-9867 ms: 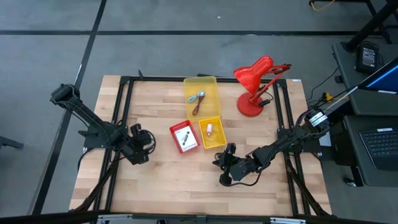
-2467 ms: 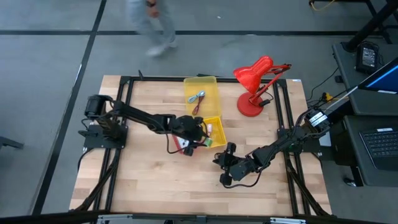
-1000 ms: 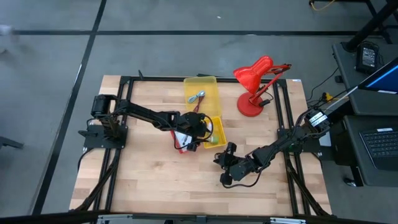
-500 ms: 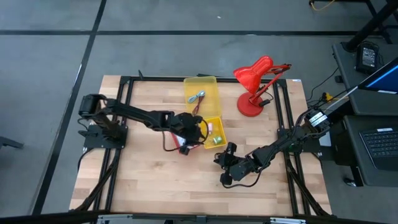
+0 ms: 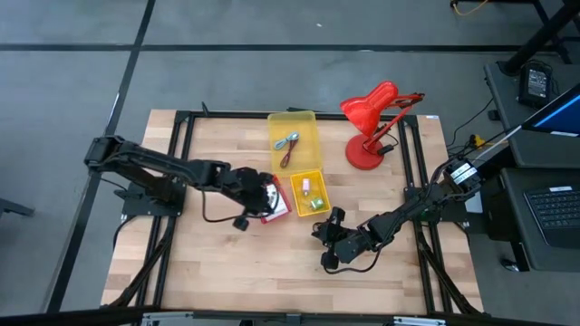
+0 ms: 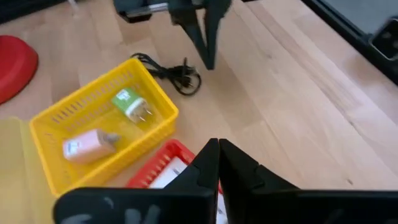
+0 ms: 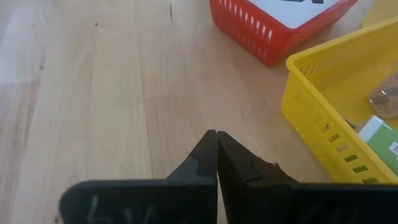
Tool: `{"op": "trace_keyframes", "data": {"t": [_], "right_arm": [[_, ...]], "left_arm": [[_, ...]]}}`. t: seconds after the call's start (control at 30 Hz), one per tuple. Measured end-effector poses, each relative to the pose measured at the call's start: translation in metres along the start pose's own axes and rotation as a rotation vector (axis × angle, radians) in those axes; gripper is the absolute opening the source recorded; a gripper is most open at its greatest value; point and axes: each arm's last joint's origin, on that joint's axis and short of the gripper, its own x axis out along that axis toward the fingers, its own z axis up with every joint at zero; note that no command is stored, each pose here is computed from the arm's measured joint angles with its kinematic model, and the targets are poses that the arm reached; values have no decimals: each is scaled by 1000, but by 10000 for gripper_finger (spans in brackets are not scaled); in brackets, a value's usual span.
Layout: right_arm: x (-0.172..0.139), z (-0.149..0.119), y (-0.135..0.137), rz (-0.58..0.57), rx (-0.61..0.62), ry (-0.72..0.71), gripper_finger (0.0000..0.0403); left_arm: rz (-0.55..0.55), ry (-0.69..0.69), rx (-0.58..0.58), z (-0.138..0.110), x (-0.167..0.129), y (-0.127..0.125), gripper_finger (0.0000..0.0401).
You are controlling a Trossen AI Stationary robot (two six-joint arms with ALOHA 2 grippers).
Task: Pick and place items into bin
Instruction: Put the black cable wire into the top yellow bin
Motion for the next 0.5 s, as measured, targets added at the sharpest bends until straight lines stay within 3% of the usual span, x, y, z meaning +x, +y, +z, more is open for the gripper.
{"op": "trace_keyframes", "data": {"t": [0.23, 0.5], "right_arm": [[0, 0, 0, 0, -3, 3, 0], [-2, 5, 6, 87, -26, 100, 0]], "left_arm": [[5, -34, -46, -23, -13, -15, 3], [29, -154, -27, -36, -38, -30, 1]]}}
